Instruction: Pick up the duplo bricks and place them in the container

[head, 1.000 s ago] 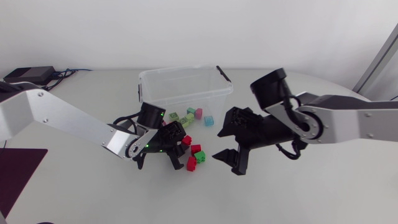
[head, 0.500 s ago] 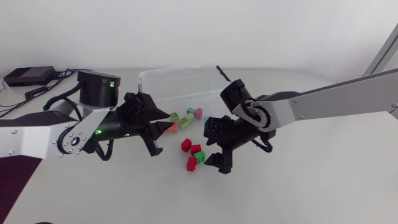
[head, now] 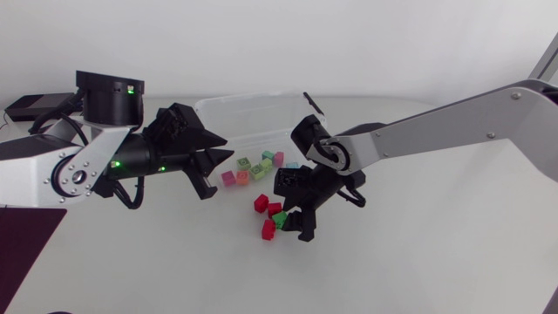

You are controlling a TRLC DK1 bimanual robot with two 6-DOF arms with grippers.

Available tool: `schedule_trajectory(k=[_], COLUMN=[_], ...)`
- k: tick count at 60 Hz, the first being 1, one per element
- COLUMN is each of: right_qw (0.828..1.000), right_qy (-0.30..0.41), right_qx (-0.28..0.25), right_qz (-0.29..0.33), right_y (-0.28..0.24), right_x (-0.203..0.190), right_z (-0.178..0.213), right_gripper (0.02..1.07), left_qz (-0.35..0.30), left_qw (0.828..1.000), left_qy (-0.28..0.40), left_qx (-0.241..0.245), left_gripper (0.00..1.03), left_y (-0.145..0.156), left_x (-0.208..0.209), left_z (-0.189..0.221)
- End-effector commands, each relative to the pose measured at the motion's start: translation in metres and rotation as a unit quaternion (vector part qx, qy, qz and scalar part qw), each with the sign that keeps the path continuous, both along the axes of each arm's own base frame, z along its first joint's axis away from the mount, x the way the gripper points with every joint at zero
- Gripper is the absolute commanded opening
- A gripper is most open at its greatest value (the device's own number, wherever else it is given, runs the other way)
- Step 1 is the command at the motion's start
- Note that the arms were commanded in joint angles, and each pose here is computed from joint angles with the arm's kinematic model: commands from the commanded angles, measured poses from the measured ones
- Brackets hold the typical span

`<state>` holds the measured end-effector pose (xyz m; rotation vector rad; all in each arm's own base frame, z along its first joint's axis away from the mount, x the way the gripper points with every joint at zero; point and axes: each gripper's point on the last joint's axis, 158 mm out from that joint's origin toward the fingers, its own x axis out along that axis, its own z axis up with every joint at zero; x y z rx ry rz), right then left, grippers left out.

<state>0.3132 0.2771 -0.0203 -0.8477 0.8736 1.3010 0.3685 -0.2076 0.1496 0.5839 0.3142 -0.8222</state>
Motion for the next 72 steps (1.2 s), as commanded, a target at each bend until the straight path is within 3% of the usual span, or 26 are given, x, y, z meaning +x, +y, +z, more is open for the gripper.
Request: schedule_trajectory(k=[1,3,8,16,36,49,72], right_qw=[1.0,1.0,0.999,0.999,1.0,0.999,0.984], right_qy=[0.008,0.011,0.017,0.027,0.003,-0.04,-0.129], right_qx=[-0.012,-0.013,-0.017,-0.023,-0.007,0.023,0.104], right_qz=[0.019,0.02,0.025,0.026,0.004,-0.018,-0.065], right_y=[0.002,0.002,0.004,0.002,-0.018,-0.031,-0.025], right_x=[-0.005,-0.006,-0.01,-0.018,-0.02,-0.021,0.0], right_z=[-0.008,-0.01,-0.016,-0.022,0.014,0.068,0.169], right_gripper=[0.52,0.5,0.4,0.14,0.12,0.12,0.12], left_qz=[0.0,-0.001,-0.011,-0.031,-0.049,-0.014,0.025], left_qw=[1.0,1.0,0.999,0.995,0.988,0.984,0.985], left_qy=[0.008,0.018,0.044,0.09,0.141,0.161,0.147], left_qx=[-0.003,0.0,0.01,0.029,0.047,0.072,0.091], left_gripper=[0.39,0.44,0.71,0.9,0.91,0.91,0.9], left_y=[0.001,0.0,-0.006,-0.02,-0.04,-0.046,-0.051], left_x=[-0.001,-0.004,-0.01,-0.021,-0.032,-0.015,0.011], left_z=[0.001,-0.005,-0.027,-0.068,-0.113,-0.15,-0.177])
